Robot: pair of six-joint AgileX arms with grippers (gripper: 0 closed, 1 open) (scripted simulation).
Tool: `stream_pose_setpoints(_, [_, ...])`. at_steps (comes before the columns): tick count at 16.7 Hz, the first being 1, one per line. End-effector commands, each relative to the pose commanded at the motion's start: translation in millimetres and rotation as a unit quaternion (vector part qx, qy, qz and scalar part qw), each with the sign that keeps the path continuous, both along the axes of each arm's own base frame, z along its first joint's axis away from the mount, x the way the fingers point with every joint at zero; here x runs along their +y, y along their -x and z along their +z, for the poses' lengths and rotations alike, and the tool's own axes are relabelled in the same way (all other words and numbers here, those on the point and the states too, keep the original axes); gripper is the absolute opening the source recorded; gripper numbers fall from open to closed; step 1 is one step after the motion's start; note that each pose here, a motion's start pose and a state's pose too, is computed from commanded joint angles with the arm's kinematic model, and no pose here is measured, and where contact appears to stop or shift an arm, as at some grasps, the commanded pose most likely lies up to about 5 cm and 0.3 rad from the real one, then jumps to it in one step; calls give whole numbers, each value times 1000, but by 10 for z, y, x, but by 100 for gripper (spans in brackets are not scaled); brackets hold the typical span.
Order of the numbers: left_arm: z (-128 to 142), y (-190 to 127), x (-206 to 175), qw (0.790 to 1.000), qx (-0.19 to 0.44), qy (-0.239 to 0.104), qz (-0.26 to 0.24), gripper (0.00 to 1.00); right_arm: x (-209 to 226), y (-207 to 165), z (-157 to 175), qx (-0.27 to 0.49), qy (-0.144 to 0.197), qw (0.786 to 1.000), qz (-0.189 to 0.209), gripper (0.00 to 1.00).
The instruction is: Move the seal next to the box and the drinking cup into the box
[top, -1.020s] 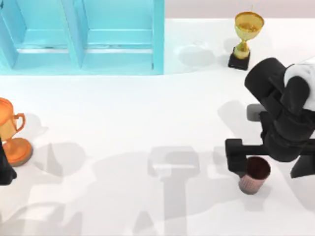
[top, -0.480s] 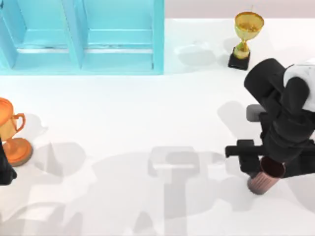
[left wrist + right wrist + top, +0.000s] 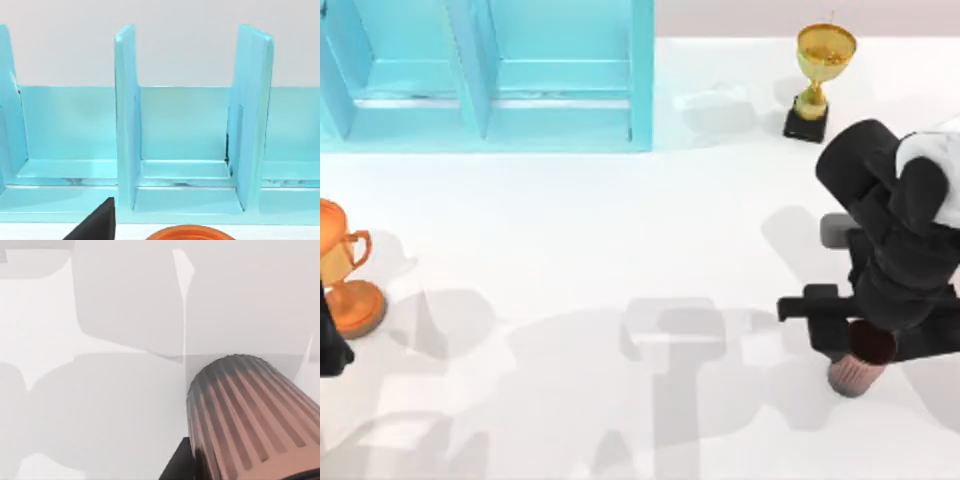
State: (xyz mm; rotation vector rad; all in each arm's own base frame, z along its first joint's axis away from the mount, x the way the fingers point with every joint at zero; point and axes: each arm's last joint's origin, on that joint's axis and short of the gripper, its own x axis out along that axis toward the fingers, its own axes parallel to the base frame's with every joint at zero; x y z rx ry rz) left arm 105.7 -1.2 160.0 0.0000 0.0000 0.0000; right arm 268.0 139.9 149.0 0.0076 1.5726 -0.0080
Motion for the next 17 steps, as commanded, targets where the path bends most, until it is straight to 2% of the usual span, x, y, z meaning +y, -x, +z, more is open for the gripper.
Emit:
stream_pose_setpoints(8, [0,0,0,1000,0,0,0,100,-47,-22,54,-2,-1,1000,-2,0])
stream_pose_setpoints(12, [0,0,0,1000,0,0,0,100,-435,-98,423,3,1,1000,-6,0])
stream_pose_setpoints(17, [0,0,0,1000,0,0,0,100,-965,-6,960,1,0,1000,-1,0])
